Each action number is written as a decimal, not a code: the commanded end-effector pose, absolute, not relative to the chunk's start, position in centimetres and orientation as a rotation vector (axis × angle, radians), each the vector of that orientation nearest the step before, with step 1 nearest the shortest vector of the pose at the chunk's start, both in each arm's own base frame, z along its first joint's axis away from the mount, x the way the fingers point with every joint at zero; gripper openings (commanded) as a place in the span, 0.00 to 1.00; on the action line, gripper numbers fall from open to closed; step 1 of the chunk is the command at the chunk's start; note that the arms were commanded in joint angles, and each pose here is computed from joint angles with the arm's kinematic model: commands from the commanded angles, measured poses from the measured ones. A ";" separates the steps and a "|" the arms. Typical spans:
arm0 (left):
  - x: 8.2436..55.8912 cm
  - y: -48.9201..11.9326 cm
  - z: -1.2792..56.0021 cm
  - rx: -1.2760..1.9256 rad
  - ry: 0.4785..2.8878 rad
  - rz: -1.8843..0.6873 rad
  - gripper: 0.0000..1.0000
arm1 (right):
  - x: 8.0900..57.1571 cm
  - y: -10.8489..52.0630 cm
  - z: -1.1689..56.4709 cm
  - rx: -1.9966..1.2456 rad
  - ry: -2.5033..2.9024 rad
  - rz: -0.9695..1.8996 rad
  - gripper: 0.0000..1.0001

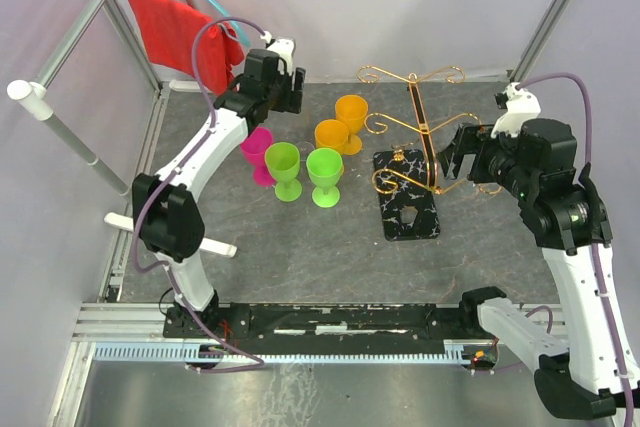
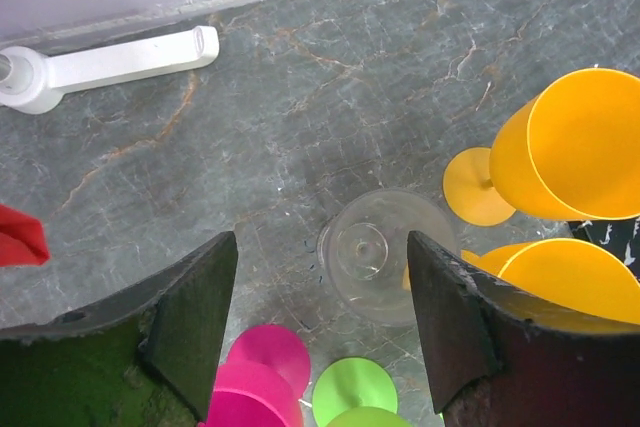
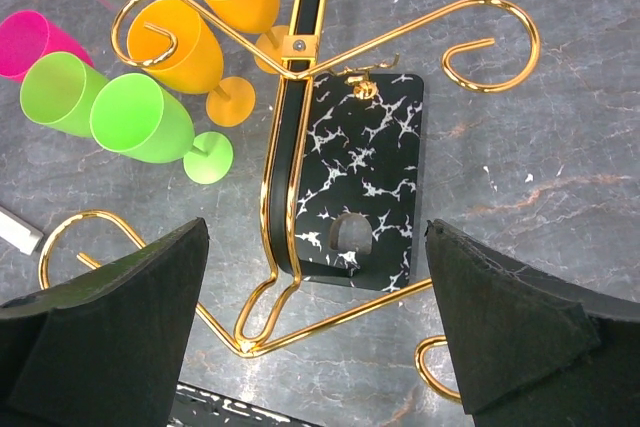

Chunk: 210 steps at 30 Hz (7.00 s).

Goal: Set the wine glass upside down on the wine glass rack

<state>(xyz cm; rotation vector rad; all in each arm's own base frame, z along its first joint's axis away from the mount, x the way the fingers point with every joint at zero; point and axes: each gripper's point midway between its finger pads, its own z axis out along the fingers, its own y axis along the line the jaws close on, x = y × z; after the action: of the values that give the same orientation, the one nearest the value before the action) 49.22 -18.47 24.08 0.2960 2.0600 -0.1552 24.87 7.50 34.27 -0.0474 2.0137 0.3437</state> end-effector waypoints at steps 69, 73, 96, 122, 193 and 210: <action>25.5 -17.5 51.9 0.351 0.736 -0.295 0.03 | 31.7 28.2 49.7 0.103 1.436 1.633 0.72; 25.3 -17.8 51.7 0.351 0.729 -0.296 0.03 | 31.5 29.5 50.7 0.113 1.367 1.663 0.75; 24.7 -17.9 51.3 0.328 0.692 -0.314 0.03 | 34.3 34.5 50.8 0.252 1.233 1.794 0.67; 24.6 -16.1 48.9 0.261 0.740 -0.289 0.37 | 34.3 35.3 51.2 0.196 1.233 1.752 0.01; 30.6 -18.3 37.3 0.412 1.347 -0.338 0.99 | 42.2 -10.5 31.8 -0.046 1.424 0.285 0.01; 30.5 -16.8 38.0 0.360 1.283 -0.293 0.99 | 45.8 -3.1 29.9 -0.407 1.218 0.523 0.01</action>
<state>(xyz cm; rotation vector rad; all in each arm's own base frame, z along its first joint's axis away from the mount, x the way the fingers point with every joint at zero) 31.12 -17.73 35.32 0.4240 1.3673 -0.2800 46.22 -4.92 24.59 -0.2114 1.4711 0.5184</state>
